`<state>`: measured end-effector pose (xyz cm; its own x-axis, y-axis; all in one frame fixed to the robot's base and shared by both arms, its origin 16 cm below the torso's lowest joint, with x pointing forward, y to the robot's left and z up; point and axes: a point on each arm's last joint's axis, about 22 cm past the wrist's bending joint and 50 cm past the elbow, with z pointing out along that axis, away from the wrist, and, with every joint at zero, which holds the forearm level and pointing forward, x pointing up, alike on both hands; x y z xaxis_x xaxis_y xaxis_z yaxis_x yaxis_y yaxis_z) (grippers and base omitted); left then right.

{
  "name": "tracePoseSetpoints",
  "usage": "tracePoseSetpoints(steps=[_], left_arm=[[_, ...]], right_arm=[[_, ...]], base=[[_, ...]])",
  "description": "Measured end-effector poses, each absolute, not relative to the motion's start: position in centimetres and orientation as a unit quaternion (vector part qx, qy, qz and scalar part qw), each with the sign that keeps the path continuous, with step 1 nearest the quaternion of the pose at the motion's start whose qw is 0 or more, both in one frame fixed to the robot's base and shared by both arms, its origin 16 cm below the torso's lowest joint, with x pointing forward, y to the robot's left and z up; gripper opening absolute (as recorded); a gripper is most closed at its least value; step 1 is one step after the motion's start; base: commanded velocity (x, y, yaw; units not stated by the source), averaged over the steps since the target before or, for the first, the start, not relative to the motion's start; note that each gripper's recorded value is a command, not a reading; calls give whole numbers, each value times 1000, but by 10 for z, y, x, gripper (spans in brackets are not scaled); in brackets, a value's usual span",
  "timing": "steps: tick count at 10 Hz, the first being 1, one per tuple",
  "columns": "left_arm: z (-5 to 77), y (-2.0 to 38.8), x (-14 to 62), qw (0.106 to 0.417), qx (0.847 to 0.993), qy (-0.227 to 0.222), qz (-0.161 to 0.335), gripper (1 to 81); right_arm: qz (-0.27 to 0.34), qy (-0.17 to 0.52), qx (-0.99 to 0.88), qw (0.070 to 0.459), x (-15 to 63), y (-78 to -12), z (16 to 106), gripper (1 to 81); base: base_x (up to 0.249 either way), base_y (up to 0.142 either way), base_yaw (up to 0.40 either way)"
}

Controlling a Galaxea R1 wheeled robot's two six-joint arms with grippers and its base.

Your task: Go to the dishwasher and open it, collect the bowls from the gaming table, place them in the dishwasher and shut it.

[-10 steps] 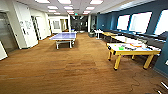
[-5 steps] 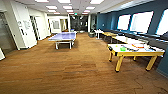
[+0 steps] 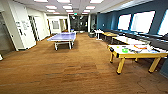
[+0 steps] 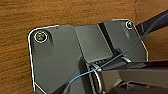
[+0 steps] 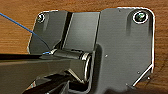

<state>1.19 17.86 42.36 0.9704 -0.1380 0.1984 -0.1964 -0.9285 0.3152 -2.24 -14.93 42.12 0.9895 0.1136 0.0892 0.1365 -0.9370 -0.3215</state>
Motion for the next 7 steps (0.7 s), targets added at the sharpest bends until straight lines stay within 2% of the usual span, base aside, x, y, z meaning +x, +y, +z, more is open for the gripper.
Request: tracePoseSetpoints(steps=[7], left_arm=[[424,179,13,168,978,-86,87,811]], right_arm=[[-34,-64,-984,165,-23,-150,421,811]], base=[[220,0,0]])
